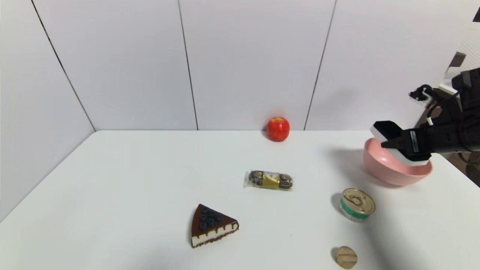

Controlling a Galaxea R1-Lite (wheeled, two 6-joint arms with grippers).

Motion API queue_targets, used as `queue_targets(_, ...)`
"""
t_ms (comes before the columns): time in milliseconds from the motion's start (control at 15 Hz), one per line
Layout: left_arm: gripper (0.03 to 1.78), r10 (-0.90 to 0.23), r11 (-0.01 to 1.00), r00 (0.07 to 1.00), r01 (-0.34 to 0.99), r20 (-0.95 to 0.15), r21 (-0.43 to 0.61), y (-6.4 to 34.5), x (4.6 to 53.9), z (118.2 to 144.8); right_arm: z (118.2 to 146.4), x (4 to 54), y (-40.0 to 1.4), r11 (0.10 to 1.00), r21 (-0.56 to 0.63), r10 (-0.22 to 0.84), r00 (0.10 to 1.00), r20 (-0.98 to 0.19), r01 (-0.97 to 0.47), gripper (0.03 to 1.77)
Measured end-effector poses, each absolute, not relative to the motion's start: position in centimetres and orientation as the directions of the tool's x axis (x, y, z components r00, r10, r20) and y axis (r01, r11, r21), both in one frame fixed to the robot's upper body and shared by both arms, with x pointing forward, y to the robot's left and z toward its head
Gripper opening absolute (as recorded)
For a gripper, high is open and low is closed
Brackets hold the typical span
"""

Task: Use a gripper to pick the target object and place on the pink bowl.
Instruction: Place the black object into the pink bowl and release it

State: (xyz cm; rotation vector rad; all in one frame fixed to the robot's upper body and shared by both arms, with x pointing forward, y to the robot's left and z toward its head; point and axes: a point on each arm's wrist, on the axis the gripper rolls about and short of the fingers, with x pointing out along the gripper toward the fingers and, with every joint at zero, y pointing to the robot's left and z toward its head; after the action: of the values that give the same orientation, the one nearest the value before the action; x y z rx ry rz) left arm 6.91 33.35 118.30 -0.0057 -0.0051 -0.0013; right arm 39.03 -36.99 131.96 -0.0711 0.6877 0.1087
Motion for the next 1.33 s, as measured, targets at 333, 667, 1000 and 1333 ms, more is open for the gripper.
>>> queue_targets(333,1.69,-0.002,1.0,1.0,0.002,0.005,-0.006,33.3,6.9,118.3,129.6,41.3,-37.9,0.994,-0.023,0.063,0.76,-0.646,-0.102,0.97)
queue_targets(667,1.69,-0.002,1.0,1.0,0.002,0.005,-0.005,33.3,6.9,118.3,127.9,42.2,-38.8,0.997,-0.012,0.051,0.734,-0.677,-0.08,0.97)
queue_targets(1000,1.69,-0.002,1.0,1.0,0.002,0.005,-0.006,33.3,6.9,118.3,127.3,42.7,-39.8,0.997,0.008,0.063,0.738,-0.671,-0.078,0.96)
queue_targets(1333,1.69,-0.002,1.0,1.0,0.002,0.005,-0.006,33.3,6.9,118.3,127.5,42.4,-40.5,0.997,0.018,0.064,0.746,-0.663,-0.069,0.96)
